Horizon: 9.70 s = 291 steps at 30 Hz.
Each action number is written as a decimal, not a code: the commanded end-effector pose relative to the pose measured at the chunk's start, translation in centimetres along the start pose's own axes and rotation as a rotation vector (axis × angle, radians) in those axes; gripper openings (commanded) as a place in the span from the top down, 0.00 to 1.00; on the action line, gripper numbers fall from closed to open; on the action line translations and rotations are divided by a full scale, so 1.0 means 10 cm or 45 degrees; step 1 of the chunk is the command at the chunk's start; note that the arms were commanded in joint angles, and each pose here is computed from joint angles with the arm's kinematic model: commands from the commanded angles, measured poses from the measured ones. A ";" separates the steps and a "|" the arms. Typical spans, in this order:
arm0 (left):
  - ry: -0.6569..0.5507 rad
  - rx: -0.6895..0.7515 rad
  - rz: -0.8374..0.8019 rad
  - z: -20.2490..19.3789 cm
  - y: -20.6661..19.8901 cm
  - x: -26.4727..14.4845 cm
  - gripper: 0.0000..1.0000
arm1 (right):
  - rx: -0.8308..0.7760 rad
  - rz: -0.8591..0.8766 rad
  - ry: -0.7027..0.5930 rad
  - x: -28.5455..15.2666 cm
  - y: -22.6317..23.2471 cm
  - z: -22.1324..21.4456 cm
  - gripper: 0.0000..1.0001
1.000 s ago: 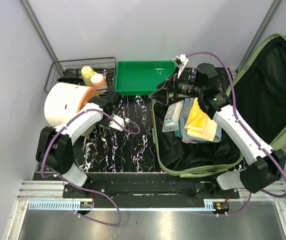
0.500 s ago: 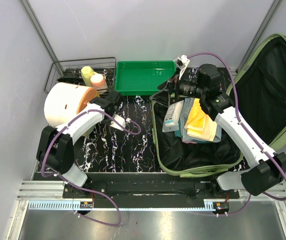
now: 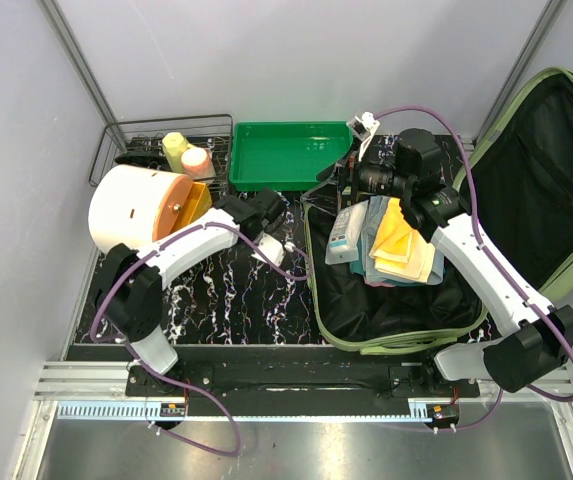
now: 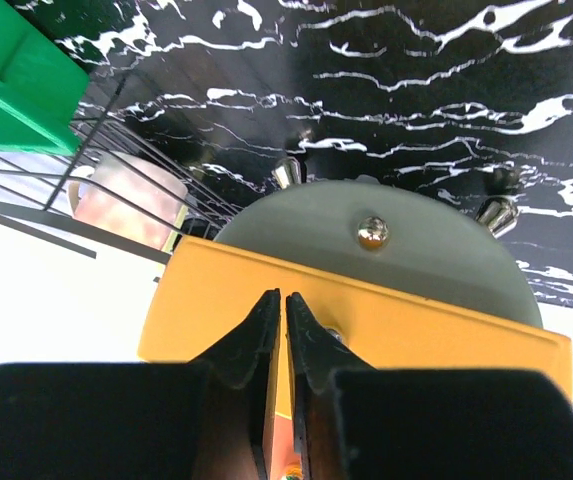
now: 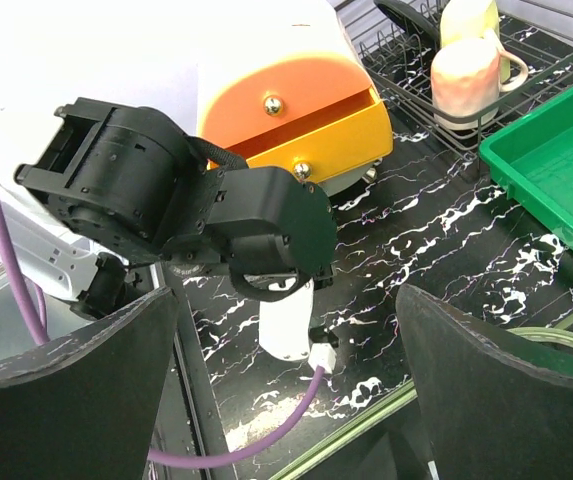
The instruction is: Open, take out, and arrange the luggage
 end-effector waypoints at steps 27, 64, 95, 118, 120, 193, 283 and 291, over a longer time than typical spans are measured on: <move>-0.064 -0.217 0.006 -0.52 -0.27 0.01 0.56 | -0.073 0.003 -0.019 -0.10 0.10 0.07 0.00; -0.323 -0.362 0.269 -0.16 0.33 -0.73 0.23 | -0.099 -0.348 -0.094 -0.35 -0.32 0.17 0.00; -1.159 -1.849 0.981 -0.89 -0.22 -2.20 0.05 | 0.660 -1.258 0.404 -0.18 -1.68 -1.17 0.30; -1.904 -1.885 0.365 -0.47 -0.10 -2.34 0.01 | 0.286 -0.015 -0.161 0.05 -0.08 0.20 1.00; -2.077 -1.858 0.236 -0.42 -0.03 -2.38 0.02 | 0.271 0.099 -0.149 0.03 0.07 0.22 1.00; 0.057 -1.784 0.309 -0.86 -0.30 -0.92 1.00 | 0.184 -0.169 -0.136 0.01 -0.20 0.04 0.00; 0.082 -1.622 -0.012 -0.92 -0.18 0.19 0.59 | 0.182 -0.196 -0.133 -0.06 -0.21 0.03 0.00; 0.136 -1.616 -0.017 -1.19 -0.28 0.29 0.54 | 0.182 -0.198 -0.130 -0.06 -0.23 0.03 0.00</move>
Point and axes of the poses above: each gripper's point midway between its finger pads, its own x axis out along the fingers, its own y axis along the line the jaws close on, z = x × y, the point moved 6 cm from there along -x, back along the fingers, and after that the axes turned 15 degrees about x, right-handed, at the moved point
